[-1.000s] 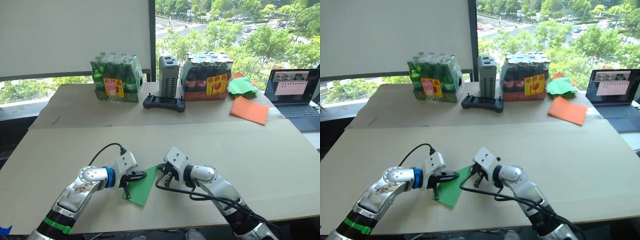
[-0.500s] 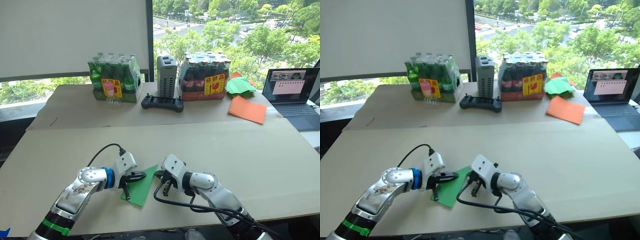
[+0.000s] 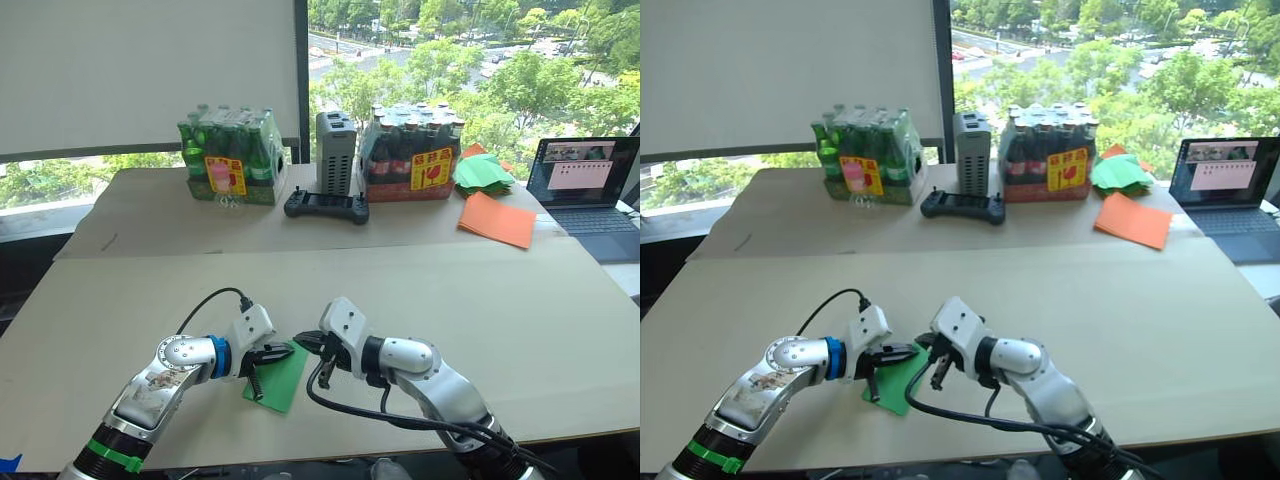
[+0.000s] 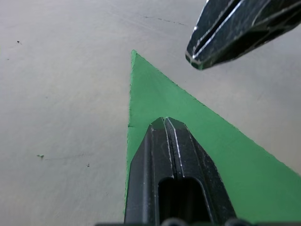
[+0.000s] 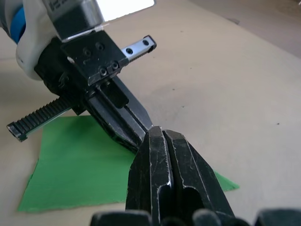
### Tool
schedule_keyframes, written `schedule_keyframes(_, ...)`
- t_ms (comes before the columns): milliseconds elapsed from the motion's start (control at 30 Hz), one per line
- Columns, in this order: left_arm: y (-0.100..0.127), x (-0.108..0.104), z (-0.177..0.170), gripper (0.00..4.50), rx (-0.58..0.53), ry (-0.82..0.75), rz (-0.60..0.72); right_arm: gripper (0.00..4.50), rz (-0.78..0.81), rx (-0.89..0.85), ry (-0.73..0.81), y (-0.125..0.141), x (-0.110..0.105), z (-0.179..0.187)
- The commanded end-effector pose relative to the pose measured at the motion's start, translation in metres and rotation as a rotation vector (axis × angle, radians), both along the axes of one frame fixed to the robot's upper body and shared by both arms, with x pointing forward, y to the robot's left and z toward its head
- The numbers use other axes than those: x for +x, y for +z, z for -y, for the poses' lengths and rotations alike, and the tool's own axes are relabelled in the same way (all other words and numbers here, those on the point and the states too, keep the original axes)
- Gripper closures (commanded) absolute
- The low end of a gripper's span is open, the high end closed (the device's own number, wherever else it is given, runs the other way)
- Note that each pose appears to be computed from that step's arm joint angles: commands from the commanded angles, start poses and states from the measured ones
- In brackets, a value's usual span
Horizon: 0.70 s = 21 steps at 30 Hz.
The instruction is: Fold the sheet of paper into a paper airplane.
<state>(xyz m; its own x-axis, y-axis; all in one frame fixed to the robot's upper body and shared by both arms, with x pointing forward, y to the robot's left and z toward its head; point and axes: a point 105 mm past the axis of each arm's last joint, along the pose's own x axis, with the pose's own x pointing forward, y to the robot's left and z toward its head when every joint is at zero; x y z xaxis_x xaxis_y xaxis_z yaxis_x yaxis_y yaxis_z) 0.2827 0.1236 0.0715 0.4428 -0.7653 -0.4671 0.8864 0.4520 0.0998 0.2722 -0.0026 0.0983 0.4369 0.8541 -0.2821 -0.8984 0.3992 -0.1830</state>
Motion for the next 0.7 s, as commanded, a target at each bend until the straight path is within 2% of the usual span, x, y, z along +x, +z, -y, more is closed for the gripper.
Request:
schedule_keyframes(33, -0.01, -0.004, -0.002, 4.48, 0.03, 0.0, -0.038, 4.5, 0.013, -0.011, -0.005, -0.007, 0.001, 0.0)
schedule_keyframes(167, -0.01, -0.004, -0.003, 4.48, 0.033, 0.0, -0.037, 4.5, 0.001, -0.057, -0.013, -0.027, 0.001, 0.003)
schedule_keyframes(300, -0.008, -0.003, -0.006, 4.48, 0.036, 0.006, -0.032, 4.5, -0.026, -0.089, 0.04, -0.042, -0.012, 0.002)
schedule_keyframes(700, -0.008, -0.003, -0.01, 4.48, 0.044, 0.024, -0.027, 4.5, -0.073, -0.096, 0.182, -0.048, -0.045, -0.013)
